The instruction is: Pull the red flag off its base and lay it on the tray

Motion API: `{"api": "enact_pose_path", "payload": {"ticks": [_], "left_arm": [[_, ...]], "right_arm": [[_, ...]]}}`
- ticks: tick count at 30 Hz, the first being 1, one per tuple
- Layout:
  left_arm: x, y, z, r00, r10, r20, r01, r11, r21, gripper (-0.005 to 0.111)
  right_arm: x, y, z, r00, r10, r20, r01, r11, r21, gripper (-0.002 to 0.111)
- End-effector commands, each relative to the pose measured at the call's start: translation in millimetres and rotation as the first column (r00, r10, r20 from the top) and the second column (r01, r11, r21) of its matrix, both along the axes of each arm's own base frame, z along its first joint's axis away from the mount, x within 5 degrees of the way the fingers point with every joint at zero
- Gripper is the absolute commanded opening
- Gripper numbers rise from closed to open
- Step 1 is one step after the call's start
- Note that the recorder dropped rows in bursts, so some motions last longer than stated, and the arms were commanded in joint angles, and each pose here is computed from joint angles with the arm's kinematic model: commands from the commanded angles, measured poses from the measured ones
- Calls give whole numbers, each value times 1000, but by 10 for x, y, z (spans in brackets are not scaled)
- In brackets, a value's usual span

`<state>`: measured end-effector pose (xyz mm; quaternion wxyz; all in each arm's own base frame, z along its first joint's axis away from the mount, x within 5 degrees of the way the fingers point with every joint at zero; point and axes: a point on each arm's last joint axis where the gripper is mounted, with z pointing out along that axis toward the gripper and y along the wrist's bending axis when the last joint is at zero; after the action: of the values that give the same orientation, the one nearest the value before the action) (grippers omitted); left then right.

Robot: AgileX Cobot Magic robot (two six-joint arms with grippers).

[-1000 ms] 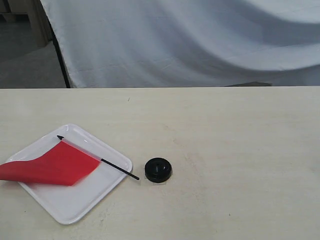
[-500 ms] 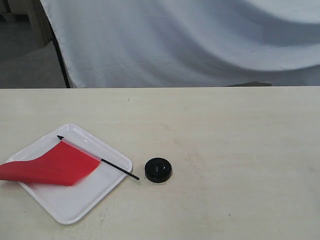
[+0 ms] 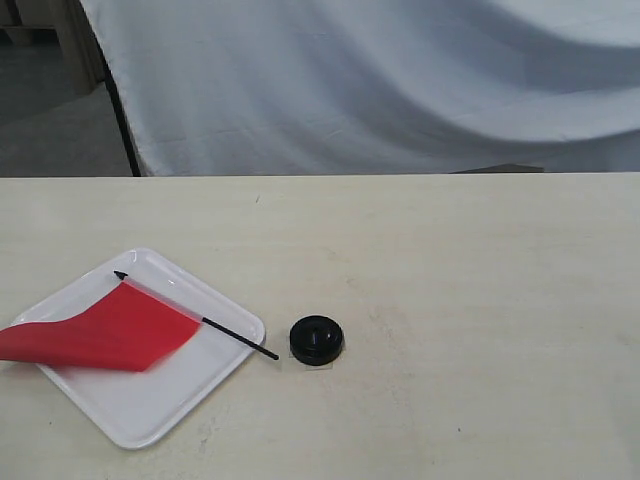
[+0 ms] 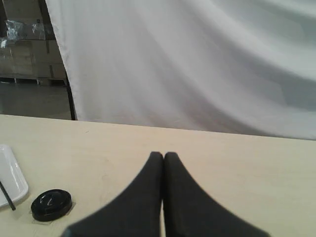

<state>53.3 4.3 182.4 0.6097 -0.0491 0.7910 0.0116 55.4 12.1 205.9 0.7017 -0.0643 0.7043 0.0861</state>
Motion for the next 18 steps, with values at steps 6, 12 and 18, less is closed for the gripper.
{"api": "enact_pose_path", "payload": {"ticks": [6, 12, 18], "left_arm": [[0, 1, -2, 1000, 2, 3, -2, 1000, 2, 0], [0, 1, -2, 1000, 2, 3, -2, 1000, 2, 0], [0, 1, -2, 1000, 2, 3, -2, 1000, 2, 0]], "right_arm": [[-7, 8, -79, 996, 11, -86, -9, 1000, 22, 0], [-9, 10, -93, 995, 13, -102, -10, 1000, 25, 0], [-2, -24, -93, 993, -49, -105, 53, 998, 37, 0]]}}
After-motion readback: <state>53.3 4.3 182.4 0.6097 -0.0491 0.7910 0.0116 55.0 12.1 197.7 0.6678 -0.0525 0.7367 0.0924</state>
